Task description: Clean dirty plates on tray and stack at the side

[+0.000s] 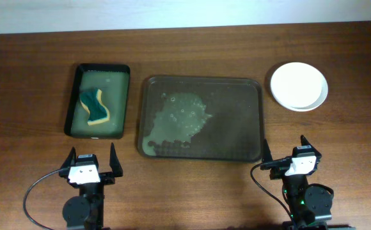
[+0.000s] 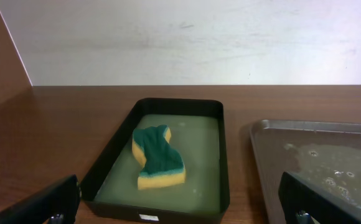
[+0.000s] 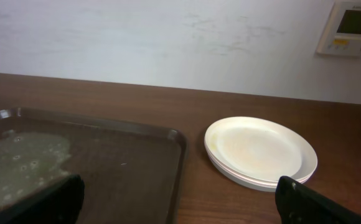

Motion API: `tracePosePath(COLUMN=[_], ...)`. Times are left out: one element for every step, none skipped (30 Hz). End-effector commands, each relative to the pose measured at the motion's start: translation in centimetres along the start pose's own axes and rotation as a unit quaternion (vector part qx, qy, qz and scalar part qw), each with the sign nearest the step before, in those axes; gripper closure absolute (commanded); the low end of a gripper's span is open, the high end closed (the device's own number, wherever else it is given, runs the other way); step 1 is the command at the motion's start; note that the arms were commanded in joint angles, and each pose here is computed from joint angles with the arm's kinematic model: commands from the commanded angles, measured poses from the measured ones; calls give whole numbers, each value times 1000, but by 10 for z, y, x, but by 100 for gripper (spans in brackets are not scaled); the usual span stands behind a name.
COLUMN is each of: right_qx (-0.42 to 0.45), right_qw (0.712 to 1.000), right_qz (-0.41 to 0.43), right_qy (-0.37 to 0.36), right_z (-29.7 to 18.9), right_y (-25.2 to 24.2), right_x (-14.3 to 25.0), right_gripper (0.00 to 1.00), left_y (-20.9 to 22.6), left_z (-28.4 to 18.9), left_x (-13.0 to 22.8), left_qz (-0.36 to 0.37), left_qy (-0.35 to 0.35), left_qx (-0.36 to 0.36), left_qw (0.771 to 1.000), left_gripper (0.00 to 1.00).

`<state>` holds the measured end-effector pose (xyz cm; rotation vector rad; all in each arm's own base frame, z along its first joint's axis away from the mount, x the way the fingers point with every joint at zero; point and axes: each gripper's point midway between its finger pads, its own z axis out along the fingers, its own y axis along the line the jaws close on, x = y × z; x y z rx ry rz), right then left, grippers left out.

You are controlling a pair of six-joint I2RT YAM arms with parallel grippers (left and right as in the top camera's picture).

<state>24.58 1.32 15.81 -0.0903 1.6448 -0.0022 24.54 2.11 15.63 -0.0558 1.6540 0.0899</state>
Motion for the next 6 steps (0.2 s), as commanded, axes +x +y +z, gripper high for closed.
tracePosePath(right_qx=[4, 4, 4, 4, 4, 4], right_qw=[1000, 1000, 1000, 1000, 1000, 1000], right_qz=[0, 0, 0, 0, 0, 0], right_qy=[2, 2, 2, 2, 2, 2], right_z=[0, 0, 0, 0, 0, 0], right_y=[-1, -1, -1, -1, -1, -1], right_x=[3, 3, 3, 3, 3, 3], right_gripper=[2, 2, 2, 2, 2, 2], left_y=[-2, -2, -2, -2, -2, -2], left_z=[0, 0, 0, 0, 0, 0], left_x=[0, 0, 0, 0, 0, 0], left_qz=[10, 10, 10, 10, 10, 10], left_qy=[-2, -2, -2, -2, -2, -2], left_qx=[6, 6, 6, 6, 6, 6], left_qw=[1000, 1000, 1000, 1000, 1000, 1000], left_gripper=[1, 1, 1, 1, 1, 0])
